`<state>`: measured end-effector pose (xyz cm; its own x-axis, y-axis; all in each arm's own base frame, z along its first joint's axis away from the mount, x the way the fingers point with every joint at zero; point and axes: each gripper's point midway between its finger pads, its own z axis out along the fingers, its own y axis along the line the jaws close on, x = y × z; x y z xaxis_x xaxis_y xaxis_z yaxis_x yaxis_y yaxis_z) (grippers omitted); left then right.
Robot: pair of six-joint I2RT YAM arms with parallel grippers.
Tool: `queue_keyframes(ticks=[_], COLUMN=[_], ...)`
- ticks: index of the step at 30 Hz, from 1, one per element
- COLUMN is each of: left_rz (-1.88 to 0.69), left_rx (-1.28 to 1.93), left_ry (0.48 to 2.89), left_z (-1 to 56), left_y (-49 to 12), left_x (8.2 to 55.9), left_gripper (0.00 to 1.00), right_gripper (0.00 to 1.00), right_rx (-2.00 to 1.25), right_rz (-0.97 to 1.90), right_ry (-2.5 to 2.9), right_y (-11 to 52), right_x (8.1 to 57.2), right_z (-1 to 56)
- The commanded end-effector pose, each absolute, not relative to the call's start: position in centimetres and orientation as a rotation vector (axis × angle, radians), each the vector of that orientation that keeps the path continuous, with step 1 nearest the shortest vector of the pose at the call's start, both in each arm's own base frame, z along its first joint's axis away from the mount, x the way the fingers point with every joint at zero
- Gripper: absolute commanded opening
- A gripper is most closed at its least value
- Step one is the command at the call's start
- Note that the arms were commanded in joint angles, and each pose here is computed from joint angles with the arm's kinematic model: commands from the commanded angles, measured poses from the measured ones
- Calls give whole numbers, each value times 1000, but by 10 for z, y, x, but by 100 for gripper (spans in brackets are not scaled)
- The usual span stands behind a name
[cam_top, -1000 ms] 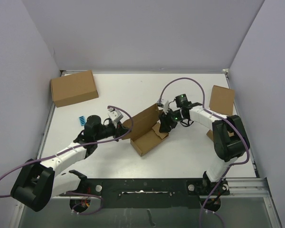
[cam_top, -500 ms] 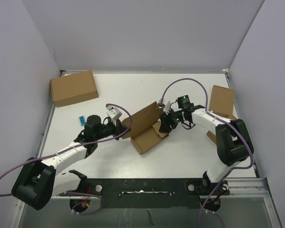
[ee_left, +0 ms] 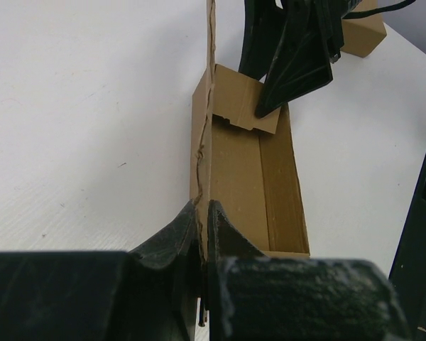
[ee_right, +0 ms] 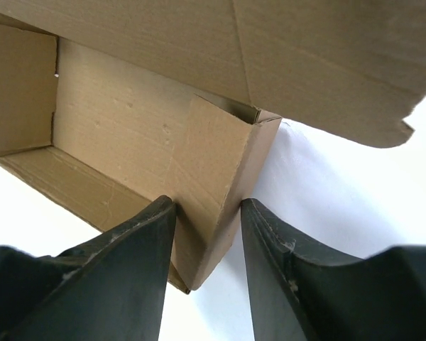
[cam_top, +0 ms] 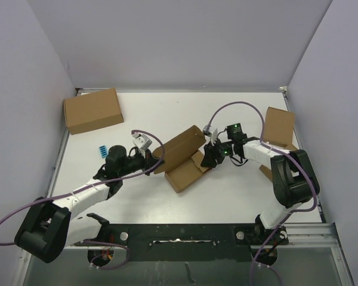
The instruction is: Fold the paper box
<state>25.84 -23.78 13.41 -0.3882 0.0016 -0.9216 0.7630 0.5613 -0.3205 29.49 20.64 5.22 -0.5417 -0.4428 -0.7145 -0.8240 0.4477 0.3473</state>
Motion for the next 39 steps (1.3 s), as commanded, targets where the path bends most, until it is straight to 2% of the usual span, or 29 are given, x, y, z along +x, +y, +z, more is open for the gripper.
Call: queue_keyframes(ticks=[1, 18, 24, 29, 32, 39], left_rz=[-947, -977, -980, -984, -988, -994], left_rx=[609, 598, 600, 605, 606, 598], left_ry=[1715, 1727, 1724, 1713, 1710, 1705], left_z=[150, 151, 152, 157, 158, 159], left_y=[-240, -245, -246, -249, -251, -255], left_x=[267, 270, 269, 269, 268, 266], left_gripper=[0, 0, 0, 0, 0, 0], right_gripper=[42, 41, 30, 17, 2, 0], right_rx=[-1093, -1197, -1196, -1201, -1193, -1206], right_rz=[844, 516, 434, 389, 342, 268], right_ry=[2055, 2106, 2126, 2139, 2144, 2131], right_y=[213, 211, 205, 202, 198, 193], right_x=[308, 326, 333, 336, 341, 346], right_z=[72, 53, 50, 47, 48, 51])
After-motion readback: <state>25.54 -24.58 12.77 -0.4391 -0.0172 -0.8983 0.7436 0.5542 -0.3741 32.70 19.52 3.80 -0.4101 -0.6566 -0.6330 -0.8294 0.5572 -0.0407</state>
